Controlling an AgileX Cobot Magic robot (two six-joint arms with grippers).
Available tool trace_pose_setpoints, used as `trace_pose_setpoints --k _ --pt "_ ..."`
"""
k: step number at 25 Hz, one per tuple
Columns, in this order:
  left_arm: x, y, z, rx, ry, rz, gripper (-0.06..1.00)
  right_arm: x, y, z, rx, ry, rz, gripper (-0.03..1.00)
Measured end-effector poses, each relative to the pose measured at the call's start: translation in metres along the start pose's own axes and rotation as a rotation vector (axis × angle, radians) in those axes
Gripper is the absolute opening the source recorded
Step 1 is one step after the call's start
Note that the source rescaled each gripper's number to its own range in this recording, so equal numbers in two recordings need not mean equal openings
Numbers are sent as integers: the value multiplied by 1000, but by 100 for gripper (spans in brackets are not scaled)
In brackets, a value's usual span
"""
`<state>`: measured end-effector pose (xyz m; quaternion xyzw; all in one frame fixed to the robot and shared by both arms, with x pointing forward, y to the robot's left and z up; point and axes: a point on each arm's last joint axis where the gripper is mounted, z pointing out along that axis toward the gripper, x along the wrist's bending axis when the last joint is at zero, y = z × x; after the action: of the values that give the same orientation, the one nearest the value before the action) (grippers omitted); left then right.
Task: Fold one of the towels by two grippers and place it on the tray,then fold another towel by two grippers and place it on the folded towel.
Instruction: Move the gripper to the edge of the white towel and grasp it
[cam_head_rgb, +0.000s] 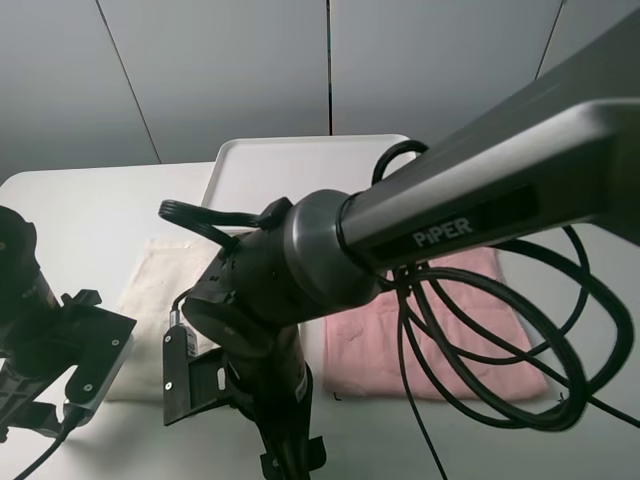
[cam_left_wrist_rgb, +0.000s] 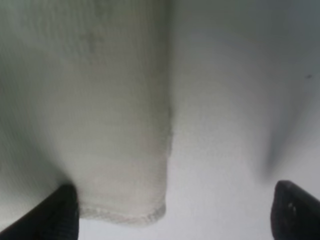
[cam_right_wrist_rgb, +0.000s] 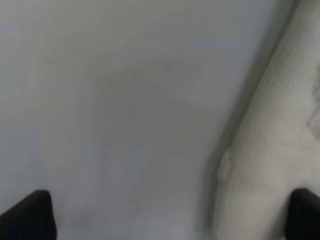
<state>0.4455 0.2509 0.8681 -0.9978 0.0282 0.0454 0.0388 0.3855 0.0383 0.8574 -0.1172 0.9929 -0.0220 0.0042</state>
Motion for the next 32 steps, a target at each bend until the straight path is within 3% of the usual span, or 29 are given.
trace_pose_setpoints --k 4,6,11,15,21,25,28,32 --pt "0 0 0 0 -2 0 99 0 0 1 3 0 -2 95" --pt "0 0 0 0 -2 0 99 -1 1 1 6 -7 -7 81" --pt "0 0 0 1 -2 2 99 -5 2 1 -7 -50 -14 30" --pt "0 0 0 1 -2 2 99 -9 2 1 -11 -91 2 5" --pt "0 1 0 -1 5 4 99 -9 3 1 -13 -96 11 1" --pt "2 1 0 -7 25 -16 91 -9 3 1 -13 -97 10 1" --pt "4 1 1 -10 45 -14 74 -9 3 1 -13 -97 12 1" --pt "6 2 1 -14 64 -11 36 -9 3 1 -13 -97 12 1"
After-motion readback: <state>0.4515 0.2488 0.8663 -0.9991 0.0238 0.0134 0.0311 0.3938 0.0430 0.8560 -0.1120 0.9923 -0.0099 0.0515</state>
